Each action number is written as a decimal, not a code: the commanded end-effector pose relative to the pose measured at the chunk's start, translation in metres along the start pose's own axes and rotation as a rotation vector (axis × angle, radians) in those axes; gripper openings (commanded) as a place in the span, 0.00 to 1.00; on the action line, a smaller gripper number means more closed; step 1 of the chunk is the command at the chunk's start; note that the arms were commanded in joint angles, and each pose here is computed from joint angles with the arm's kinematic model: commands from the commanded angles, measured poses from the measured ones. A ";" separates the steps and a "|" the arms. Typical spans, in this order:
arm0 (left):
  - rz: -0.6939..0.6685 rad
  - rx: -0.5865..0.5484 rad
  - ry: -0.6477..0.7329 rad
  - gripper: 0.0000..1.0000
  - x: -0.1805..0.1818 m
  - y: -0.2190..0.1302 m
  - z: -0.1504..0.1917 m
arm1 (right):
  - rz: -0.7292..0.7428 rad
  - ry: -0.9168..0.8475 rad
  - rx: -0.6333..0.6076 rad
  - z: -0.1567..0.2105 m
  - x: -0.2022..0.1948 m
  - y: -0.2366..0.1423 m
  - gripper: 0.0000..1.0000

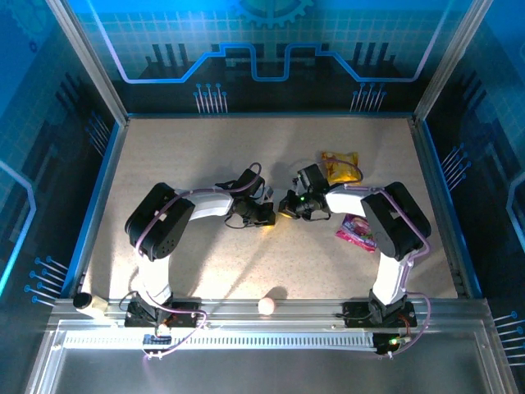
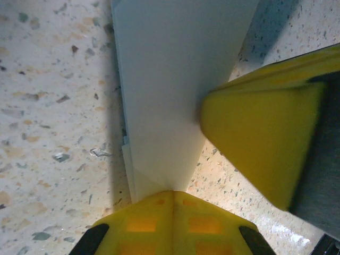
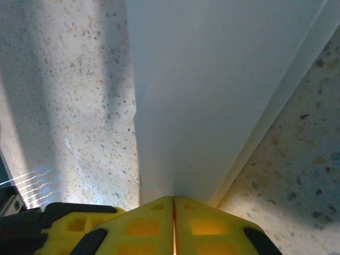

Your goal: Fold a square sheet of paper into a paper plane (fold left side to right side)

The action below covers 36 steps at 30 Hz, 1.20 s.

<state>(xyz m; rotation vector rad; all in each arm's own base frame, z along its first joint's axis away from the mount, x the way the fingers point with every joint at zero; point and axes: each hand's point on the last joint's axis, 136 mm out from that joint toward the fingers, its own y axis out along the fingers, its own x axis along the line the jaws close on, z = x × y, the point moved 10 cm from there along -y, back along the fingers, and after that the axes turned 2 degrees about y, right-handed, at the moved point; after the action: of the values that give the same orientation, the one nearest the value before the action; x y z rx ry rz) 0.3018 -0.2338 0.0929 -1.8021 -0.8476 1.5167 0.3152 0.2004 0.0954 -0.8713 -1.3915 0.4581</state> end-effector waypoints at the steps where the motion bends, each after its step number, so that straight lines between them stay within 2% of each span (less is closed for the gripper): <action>1: -0.141 0.108 -0.082 0.00 0.025 0.008 0.028 | 0.004 0.019 0.023 0.005 -0.004 0.010 0.10; 7: -0.077 0.060 -0.069 0.00 0.014 -0.003 0.020 | 0.084 0.042 0.073 0.012 -0.020 0.018 0.09; 10: 0.008 -0.004 -0.051 0.00 0.001 -0.020 0.010 | 0.126 0.052 0.094 0.016 -0.028 0.021 0.06; 12: 0.073 -0.045 -0.055 0.02 -0.006 -0.034 0.004 | 0.147 0.052 0.106 0.017 -0.031 0.022 0.00; 15: 0.140 -0.066 -0.056 0.03 -0.015 -0.049 0.000 | 0.157 0.043 0.112 0.016 -0.031 0.022 0.00; 22: 0.245 0.027 -0.118 0.00 -0.017 -0.047 0.013 | 0.156 0.036 0.124 0.015 -0.029 0.025 0.00; 28: 0.235 0.104 -0.143 0.00 -0.006 -0.033 0.021 | 0.162 0.035 0.129 0.014 -0.029 0.026 0.00; 36: 0.216 0.140 -0.163 0.00 0.001 -0.021 0.020 | 0.167 0.032 0.134 0.013 -0.027 0.027 0.00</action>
<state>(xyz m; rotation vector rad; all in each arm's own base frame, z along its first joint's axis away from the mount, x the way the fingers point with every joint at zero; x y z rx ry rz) 0.2824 -0.2180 0.1109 -1.7705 -0.6665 1.8070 0.3215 0.2068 0.0886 -0.8301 -1.3810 0.5127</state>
